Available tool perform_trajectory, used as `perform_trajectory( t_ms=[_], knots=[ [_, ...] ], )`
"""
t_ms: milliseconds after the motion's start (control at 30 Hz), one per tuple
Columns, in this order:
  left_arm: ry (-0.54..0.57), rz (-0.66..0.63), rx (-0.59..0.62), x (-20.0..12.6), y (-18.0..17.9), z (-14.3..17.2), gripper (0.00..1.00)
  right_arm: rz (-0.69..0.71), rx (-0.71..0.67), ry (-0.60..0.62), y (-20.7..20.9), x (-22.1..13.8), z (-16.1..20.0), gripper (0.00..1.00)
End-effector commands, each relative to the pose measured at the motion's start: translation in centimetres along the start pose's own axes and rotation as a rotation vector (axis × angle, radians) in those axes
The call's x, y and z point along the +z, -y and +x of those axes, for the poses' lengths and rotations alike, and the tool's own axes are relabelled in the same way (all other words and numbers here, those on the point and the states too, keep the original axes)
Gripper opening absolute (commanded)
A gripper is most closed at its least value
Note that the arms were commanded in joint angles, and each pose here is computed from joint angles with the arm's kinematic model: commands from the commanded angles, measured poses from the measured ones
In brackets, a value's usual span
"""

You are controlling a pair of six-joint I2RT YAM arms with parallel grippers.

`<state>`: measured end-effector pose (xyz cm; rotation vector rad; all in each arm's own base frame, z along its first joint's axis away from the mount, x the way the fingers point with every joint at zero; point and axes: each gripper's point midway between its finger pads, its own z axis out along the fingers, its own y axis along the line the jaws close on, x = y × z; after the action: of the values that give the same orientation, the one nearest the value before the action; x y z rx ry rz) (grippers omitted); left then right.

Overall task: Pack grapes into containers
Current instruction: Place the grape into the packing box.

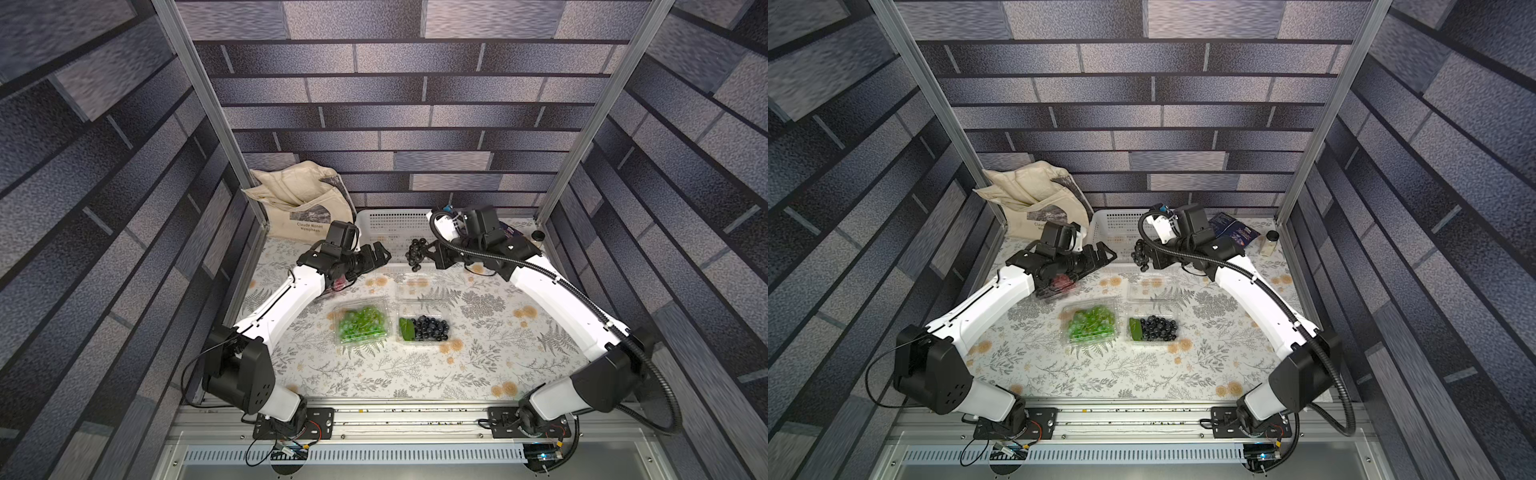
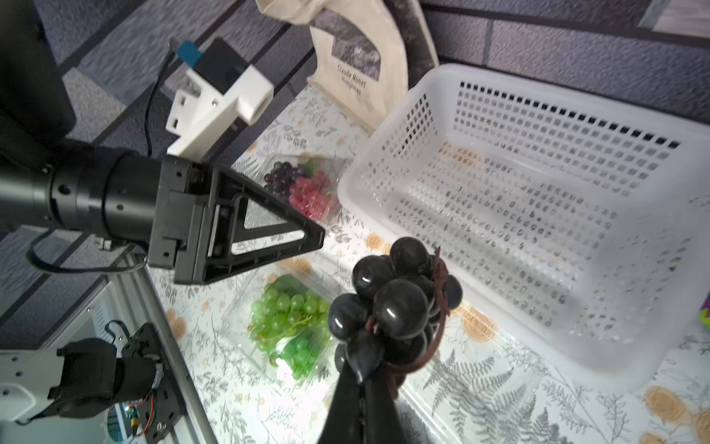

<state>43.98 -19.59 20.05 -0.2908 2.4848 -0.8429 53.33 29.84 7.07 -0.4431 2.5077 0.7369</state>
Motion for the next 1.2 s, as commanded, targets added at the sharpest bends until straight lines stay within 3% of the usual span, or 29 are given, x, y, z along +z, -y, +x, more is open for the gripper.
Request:
perform_trajectory(
  t_ms=[0,267,367,433,633,700,800,1167],
  knots=[
    [-0.011,0.01,0.003,0.1,-0.1,0.1,0.97,-0.017,0.005,-0.044,0.3,0.7,1.0,0.48],
    [-0.013,0.012,-0.004,0.2,-0.3,0.1,0.97,-0.016,0.009,-0.052,0.5,1.2,1.0,0.41],
    [-0.014,0.013,-0.003,0.3,-0.3,0.2,0.97,-0.02,0.01,-0.057,0.5,1.2,1.2,0.55],
    [-0.016,0.014,-0.005,0.3,-0.3,0.2,0.97,-0.02,0.009,-0.06,0.5,1.3,1.2,0.58],
    [-0.017,0.015,-0.009,0.4,-0.5,0.3,0.97,-0.019,0.014,-0.063,0.6,1.4,1.4,0.36],
    [-0.016,0.014,-0.01,0.3,-0.5,0.3,0.97,-0.018,0.014,-0.058,0.6,1.3,1.3,0.25],
    [-0.017,0.014,-0.013,0.3,-0.6,0.4,0.97,-0.028,0.009,-0.041,0.2,0.9,0.8,0.0],
    [-0.002,0.045,0.0,-0.3,0.4,0.3,0.97,-0.036,-0.083,0.136,-3.2,-6.0,-3.7,0.0]
  ],
)
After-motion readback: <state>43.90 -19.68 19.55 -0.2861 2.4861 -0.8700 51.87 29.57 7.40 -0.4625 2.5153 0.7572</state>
